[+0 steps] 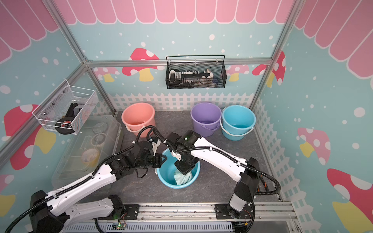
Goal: Wipe the inside of the bucket with a cloth
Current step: Wipe the dirt from the inside of the bucket.
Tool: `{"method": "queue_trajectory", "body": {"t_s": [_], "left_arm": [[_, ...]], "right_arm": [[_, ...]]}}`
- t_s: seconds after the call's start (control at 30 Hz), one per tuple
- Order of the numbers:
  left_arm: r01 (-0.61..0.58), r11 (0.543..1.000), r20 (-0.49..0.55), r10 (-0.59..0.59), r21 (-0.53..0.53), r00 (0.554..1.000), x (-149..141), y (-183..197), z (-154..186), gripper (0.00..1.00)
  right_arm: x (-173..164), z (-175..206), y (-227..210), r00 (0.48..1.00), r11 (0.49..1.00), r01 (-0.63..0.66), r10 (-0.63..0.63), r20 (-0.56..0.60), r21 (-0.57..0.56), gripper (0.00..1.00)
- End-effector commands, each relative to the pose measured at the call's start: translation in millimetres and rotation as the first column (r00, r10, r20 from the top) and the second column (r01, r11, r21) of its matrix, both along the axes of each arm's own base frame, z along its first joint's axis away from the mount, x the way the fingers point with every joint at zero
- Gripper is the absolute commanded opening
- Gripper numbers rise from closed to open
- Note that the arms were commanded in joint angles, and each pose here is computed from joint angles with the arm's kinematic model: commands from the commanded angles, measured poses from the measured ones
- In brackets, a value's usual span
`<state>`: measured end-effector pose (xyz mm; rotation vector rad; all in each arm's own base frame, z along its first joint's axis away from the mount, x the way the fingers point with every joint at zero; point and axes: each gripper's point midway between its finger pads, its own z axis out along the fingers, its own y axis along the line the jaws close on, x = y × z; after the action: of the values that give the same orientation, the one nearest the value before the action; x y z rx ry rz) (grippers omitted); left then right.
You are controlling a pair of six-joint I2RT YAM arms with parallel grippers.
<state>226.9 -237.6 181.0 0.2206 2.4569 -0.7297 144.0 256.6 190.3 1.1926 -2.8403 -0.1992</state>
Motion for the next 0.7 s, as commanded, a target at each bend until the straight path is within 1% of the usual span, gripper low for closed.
{"method": "queue_trajectory", "body": {"t_s": [0.0, 0.17, 0.33, 0.4, 0.5, 0.6, 0.67], "left_arm": [[0.005, 0.999, 0.052, -0.004, -0.033, 0.999, 6, -7, 20, 0.00], [-0.006, 0.999, 0.054, 0.008, -0.032, 0.999, 7, -5, 20, 0.00], [-0.015, 0.999, 0.055, 0.017, -0.031, 0.998, 7, -3, 19, 0.00], [-0.015, 0.999, 0.054, 0.017, -0.030, 0.998, 7, -3, 19, 0.00], [-0.017, 0.999, 0.060, 0.019, -0.031, 0.998, 7, -3, 20, 0.00], [-0.017, 0.999, 0.061, 0.019, -0.030, 0.998, 8, -3, 21, 0.00], [-0.019, 0.999, 0.060, 0.021, -0.031, 0.998, 8, -3, 20, 0.00]], "right_arm": [[-25, -6, 14, 0.987, 0.995, -0.041, 0.054, -0.153, 0.087, 0.00], [-39, -24, 45, 0.960, 0.973, -0.019, 0.081, -0.266, 0.228, 0.00], [-44, -53, 60, 0.934, 0.952, 0.040, 0.073, -0.351, 0.305, 0.00], [-44, -72, 57, 0.927, 0.957, 0.057, 0.055, -0.371, 0.284, 0.00], [-43, -96, 47, 0.928, 0.972, 0.058, 0.031, -0.371, 0.227, 0.00], [-36, -119, 31, 0.945, 0.990, 0.048, -0.002, -0.327, 0.134, 0.00], [-27, -134, 19, 0.962, 0.998, 0.042, -0.026, -0.271, 0.051, 0.00]]}}
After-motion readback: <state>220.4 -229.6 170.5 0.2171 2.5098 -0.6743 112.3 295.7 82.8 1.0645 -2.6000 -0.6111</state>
